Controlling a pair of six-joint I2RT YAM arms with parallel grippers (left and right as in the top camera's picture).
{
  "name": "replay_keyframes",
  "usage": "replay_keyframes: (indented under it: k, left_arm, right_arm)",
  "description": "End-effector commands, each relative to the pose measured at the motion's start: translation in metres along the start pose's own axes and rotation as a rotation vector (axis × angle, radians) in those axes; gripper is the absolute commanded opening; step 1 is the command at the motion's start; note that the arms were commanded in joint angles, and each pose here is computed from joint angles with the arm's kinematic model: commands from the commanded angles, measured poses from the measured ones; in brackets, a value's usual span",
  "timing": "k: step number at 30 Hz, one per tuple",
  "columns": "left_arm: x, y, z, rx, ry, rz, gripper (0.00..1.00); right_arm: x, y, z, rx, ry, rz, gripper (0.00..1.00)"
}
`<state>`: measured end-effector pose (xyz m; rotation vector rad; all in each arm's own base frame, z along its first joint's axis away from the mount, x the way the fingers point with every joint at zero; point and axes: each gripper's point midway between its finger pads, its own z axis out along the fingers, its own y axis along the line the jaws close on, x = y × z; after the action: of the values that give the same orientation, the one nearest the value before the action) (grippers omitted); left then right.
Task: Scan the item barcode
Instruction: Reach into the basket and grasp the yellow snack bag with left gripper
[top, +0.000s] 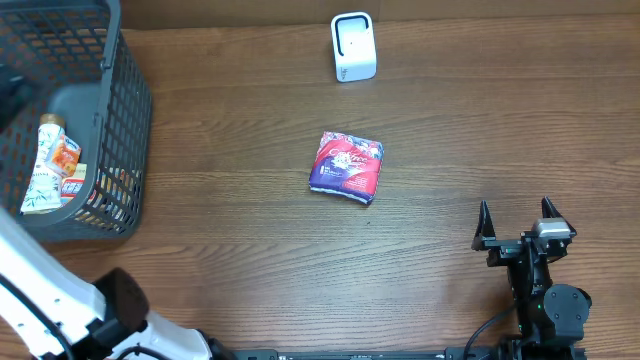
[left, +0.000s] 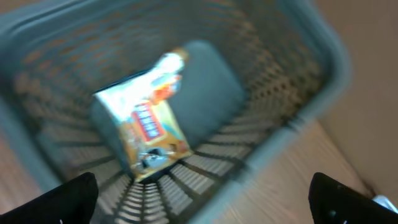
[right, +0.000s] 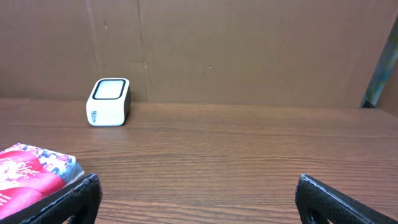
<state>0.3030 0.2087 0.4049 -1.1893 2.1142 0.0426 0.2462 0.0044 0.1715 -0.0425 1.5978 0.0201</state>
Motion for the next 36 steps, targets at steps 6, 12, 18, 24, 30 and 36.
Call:
replay_keyframes:
  k: [6, 12, 18, 24, 30, 36]
  left_arm:
    - [0.001, 0.042, 0.096, -0.168, 0.178, -0.168, 0.98]
    - [0.023, 0.054, 0.17, -0.239, 0.34, -0.146, 0.94]
    - [0.056, 0.065, 0.203, -0.31, 0.474, -0.089, 0.92]
    - [0.082, 0.091, 0.215, -0.452, 0.548, -0.091, 0.94]
    - [0.112, 0.103, 0.232, -0.491, 0.642, -0.081, 0.96]
    - [0.132, 0.111, 0.247, -0.501, 0.689, -0.086, 0.96]
  right_arm:
    - [0.001, 0.0, 0.0, 0.001, -0.005, -0.005, 1.0]
    - [0.001, 0.0, 0.0, 0.001, -0.005, -0.005, 1.0]
    - [0.001, 0.0, 0.0, 0.001, -0.005, -0.005, 1.0]
    - [0.001, 0.0, 0.0, 0.001, -0.005, -0.005, 1.0]
    - [0.001, 0.0, 0.0, 0.001, -0.005, -0.005, 1.0]
    - [0.001, 0.0, 0.0, 0.001, -0.005, -0.005, 1.0]
